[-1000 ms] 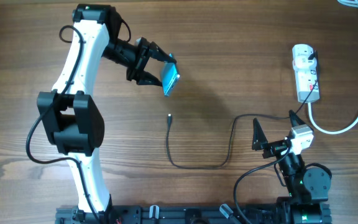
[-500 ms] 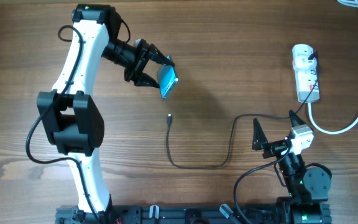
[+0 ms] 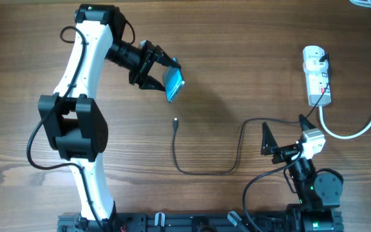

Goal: Plug charger to phone and switch on socket
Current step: 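Raise the phone with the left gripper and tilt it upright, then reach the right gripper to the phone's edge beside the left gripper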

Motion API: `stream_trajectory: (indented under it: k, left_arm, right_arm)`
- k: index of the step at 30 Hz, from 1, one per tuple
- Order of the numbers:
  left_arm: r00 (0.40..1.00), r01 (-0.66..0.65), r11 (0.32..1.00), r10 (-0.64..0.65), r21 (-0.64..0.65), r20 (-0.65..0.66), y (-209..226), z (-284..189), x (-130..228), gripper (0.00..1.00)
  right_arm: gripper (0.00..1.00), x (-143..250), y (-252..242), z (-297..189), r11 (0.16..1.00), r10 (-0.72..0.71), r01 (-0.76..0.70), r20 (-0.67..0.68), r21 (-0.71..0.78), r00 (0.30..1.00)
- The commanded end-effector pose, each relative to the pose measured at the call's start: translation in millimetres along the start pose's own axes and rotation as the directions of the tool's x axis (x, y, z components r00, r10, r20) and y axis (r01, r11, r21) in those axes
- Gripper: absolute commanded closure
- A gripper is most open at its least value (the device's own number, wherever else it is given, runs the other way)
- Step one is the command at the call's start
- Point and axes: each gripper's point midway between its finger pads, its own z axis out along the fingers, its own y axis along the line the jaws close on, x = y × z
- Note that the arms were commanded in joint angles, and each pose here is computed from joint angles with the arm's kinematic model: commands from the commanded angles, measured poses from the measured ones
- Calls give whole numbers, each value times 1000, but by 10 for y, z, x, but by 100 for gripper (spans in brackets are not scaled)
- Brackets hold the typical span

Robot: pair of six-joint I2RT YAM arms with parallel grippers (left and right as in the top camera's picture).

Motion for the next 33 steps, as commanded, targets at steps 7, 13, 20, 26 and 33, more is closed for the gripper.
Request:
stream_trajectory:
  k: [7, 13, 20, 26, 33]
  left_arm:
    - [998, -52, 998, 52, 28, 20, -97, -110, 138, 96]
    - [999, -37, 999, 37, 33, 17, -104, -110, 141, 96]
    - [1000, -7, 999, 6, 35, 20, -111, -110, 128, 96]
    - [1000, -1, 998, 0, 63, 10, -163, -110, 142, 96]
    - [991, 83, 995, -89, 62, 100, -201, -125, -112, 96]
  right_arm:
    - [0, 96, 96, 24, 997, 54, -56, -45, -55, 998]
    - [0, 82, 151, 19, 991, 101, -105, -50, -85, 994]
    - [0, -288, 361, -49, 954, 234, -255, -140, -159, 962]
    - [0, -568, 573, 98, 908, 269, -364, -378, -208, 886]
    - [0, -1033, 944, 335, 758, 303, -559, -579, -336, 757]
